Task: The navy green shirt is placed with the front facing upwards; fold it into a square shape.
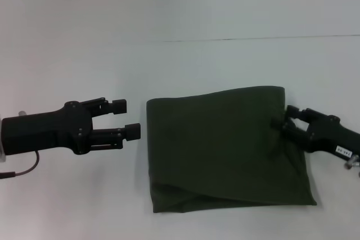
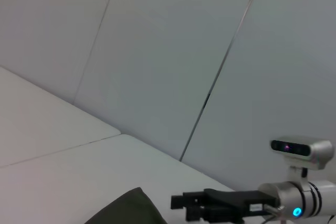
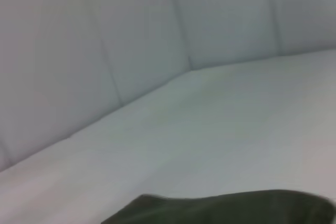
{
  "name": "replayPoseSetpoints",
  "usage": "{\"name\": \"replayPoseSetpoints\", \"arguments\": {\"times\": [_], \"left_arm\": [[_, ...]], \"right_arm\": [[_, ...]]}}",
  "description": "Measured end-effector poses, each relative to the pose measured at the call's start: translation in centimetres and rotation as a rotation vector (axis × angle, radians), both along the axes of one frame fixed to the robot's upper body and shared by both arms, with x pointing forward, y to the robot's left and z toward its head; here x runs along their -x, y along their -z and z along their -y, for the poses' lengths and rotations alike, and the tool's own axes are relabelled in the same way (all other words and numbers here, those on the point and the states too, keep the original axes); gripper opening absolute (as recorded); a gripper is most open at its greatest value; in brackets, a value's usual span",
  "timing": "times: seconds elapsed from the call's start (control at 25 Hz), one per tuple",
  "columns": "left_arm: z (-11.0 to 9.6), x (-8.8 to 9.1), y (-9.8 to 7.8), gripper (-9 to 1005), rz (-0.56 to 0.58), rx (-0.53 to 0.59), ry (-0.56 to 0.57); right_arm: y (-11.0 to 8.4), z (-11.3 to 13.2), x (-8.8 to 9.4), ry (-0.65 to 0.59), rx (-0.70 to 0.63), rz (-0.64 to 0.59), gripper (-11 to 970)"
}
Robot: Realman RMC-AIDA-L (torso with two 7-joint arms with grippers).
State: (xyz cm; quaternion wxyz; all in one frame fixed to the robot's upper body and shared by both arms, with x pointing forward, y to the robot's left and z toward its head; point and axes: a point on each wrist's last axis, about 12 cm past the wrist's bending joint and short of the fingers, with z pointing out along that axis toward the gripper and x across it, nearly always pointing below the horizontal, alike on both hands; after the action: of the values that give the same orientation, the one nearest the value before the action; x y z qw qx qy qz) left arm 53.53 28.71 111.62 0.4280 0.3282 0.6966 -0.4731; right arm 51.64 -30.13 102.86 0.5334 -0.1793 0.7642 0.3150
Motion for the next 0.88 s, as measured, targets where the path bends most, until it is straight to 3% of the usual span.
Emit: {"name": "replayPoseSetpoints", "arguments": {"times": [0.36,0.88], "left_arm": [[0.1,0.0,0.1,878,-0.003,0.003,0.001],[0.1,0.1,0.2,877,-0.005,0.003,-0.004]], "right_arm": [[0.0,1.3,-1.7,0.179,-0.042,-0.045,576],[0.7,-1.4,-3.6,0.153,-0.009,-0.117,556]]}}
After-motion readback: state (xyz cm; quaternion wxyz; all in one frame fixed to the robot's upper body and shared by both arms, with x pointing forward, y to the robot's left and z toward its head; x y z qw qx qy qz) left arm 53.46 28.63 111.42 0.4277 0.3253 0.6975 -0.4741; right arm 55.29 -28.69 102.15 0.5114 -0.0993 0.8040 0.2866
